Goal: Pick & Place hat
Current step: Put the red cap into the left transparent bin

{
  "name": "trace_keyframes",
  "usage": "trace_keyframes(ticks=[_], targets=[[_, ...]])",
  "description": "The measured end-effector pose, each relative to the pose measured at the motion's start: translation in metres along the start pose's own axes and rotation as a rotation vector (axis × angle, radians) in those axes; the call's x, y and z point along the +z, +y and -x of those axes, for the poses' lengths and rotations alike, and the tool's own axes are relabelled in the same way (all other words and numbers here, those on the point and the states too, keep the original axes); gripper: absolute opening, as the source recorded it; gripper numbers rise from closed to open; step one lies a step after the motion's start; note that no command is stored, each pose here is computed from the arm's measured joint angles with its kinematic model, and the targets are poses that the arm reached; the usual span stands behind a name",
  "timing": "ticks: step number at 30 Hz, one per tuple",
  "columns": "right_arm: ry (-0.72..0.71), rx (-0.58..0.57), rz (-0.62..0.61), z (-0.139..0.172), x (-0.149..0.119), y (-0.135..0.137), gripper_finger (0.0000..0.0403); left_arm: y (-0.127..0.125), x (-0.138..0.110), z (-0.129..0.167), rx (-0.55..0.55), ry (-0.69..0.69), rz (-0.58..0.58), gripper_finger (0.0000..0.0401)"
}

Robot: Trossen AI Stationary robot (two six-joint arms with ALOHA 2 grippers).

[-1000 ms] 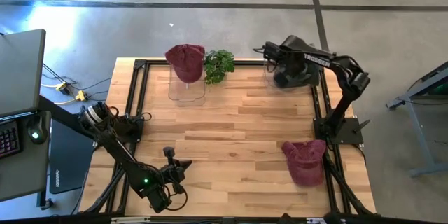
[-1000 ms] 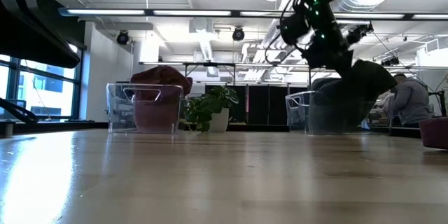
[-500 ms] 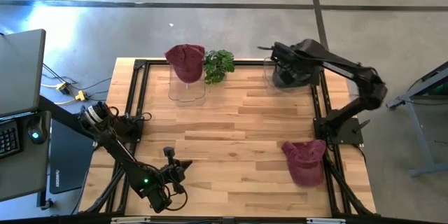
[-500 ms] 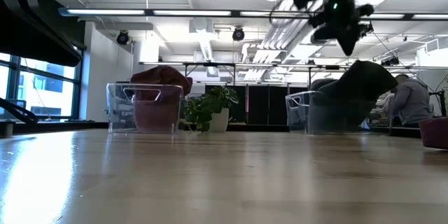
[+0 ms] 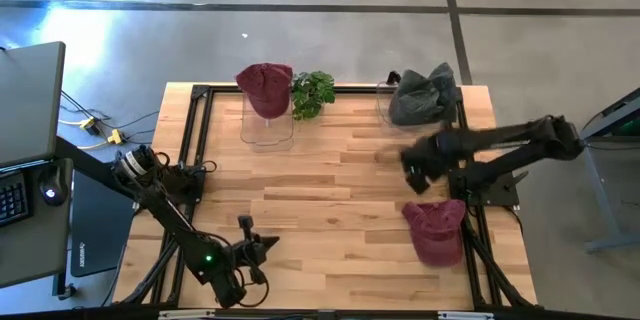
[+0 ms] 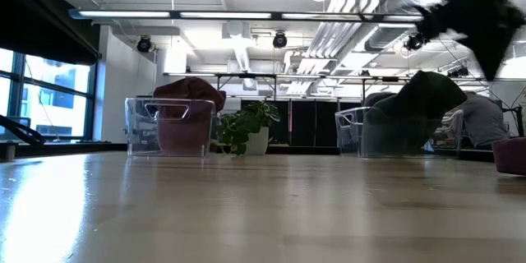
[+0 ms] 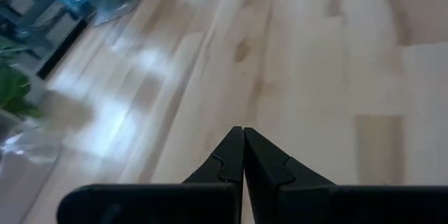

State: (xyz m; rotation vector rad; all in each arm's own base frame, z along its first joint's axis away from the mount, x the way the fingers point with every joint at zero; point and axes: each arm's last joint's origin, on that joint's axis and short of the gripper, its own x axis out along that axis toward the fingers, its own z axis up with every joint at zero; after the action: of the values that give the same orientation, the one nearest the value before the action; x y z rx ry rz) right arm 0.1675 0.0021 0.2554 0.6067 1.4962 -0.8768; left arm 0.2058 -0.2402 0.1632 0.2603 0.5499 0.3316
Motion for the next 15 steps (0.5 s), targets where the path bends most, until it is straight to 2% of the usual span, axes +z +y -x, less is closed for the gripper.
trace_keyframes(ticks=[3, 7, 11, 15], targets=[[0.116, 0.058, -0.015, -0.034, -0.028, 0.015, 0.0048, -0.005, 0.004, 0.000, -0.051, -0.010, 0.011, 0.0003], [0.163, 0.140, -0.030, -0.072, -0.057, 0.032, 0.0048, -0.011, 0.011, 0.001, -0.100, -0.043, 0.022, 0.0003], [0.113, 0.224, -0.028, -0.091, -0.073, 0.044, 0.0024, -0.015, 0.019, 0.000, -0.119, -0.090, 0.013, 0.0003], [-0.054, 0.477, 0.023, -0.085, -0.073, 0.070, 0.0003, -0.013, 0.031, -0.011, -0.127, -0.117, 0.022, 0.0003]])
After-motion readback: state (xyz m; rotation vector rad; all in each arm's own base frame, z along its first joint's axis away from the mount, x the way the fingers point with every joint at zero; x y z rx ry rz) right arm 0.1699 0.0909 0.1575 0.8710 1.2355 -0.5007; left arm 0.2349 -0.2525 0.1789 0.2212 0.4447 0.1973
